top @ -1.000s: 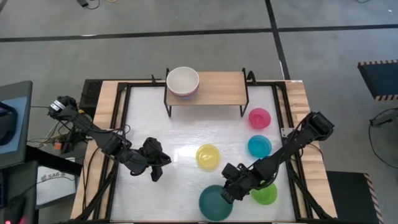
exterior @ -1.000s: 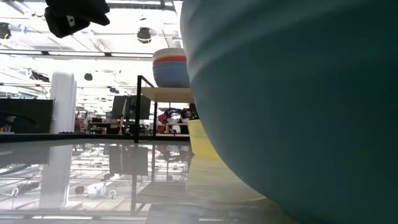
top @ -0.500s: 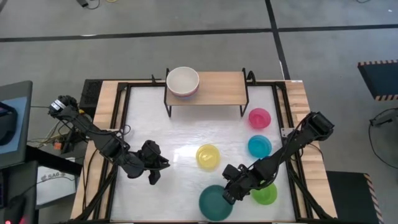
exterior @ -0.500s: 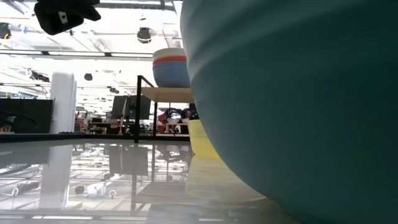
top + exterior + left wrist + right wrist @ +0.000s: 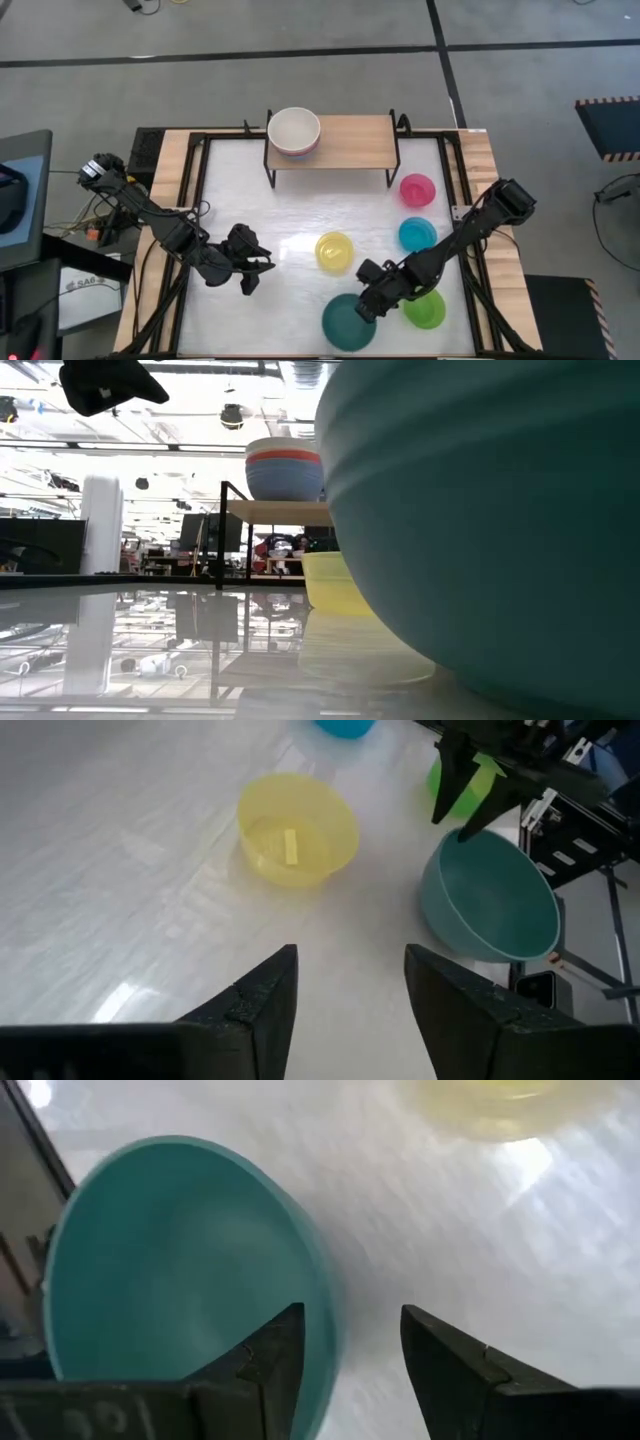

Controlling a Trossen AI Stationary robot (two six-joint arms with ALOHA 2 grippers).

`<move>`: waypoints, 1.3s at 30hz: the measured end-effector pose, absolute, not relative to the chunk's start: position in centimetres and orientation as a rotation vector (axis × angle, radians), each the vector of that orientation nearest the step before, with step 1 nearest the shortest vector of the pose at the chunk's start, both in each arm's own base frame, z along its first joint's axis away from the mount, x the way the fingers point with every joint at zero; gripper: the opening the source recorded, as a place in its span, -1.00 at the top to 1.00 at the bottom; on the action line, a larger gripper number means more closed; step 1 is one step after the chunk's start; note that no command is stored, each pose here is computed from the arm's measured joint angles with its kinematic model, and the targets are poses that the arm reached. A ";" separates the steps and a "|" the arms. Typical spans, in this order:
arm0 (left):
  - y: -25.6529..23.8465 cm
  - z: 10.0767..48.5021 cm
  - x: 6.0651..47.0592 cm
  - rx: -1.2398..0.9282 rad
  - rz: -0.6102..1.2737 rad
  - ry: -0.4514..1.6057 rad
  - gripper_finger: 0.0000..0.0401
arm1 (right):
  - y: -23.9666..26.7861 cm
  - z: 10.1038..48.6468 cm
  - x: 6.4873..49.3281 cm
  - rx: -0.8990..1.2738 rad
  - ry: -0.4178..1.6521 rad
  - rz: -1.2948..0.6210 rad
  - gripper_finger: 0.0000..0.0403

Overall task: Place and stack bowls onto a shelf
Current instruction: Stack the dark green bowl on top of the white bowl on the shelf

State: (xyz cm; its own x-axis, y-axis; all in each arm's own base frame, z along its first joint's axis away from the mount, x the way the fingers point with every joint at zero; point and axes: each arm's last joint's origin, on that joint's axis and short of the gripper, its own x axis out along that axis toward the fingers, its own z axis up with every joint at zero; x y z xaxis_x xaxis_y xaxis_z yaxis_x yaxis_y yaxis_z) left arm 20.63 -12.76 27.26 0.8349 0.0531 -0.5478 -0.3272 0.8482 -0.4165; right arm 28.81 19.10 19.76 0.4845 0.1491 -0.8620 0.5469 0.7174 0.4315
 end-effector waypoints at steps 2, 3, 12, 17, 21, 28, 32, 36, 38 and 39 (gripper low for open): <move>-12.8 27.3 20.6 -0.524 0.212 0.550 0.16 | 19.2 19.8 28.9 0.767 1.058 -0.250 0.04; -12.7 27.3 20.6 -0.521 0.215 0.547 0.16 | 19.1 19.8 28.9 0.765 1.062 -0.251 0.05; -12.4 27.8 21.1 -0.467 0.254 0.456 0.16 | 19.7 17.3 30.5 0.817 1.120 -0.289 0.35; -11.9 27.8 21.4 -0.469 0.269 0.456 0.16 | 19.7 17.7 31.1 0.822 1.096 -0.308 0.64; -11.8 28.3 21.9 -0.454 0.232 0.410 0.16 | 19.3 19.9 31.7 0.749 1.040 -0.341 0.89; -10.9 29.6 23.2 -0.408 0.173 0.306 0.16 | 17.9 25.9 33.1 0.507 0.888 -0.499 0.86; -10.2 30.0 23.8 -0.295 0.129 0.290 0.16 | 16.4 27.9 33.7 0.378 0.840 -0.586 0.88; -9.5 30.4 24.2 -0.273 0.135 0.278 0.11 | 15.0 29.4 34.6 0.324 0.776 -0.624 0.88; -9.1 30.9 24.4 -0.282 0.134 0.269 0.06 | 14.5 29.8 34.7 0.272 0.762 -0.646 0.87; -8.8 31.0 24.5 -0.278 0.135 0.270 0.03 | 14.2 30.0 34.8 0.250 0.752 -0.655 0.87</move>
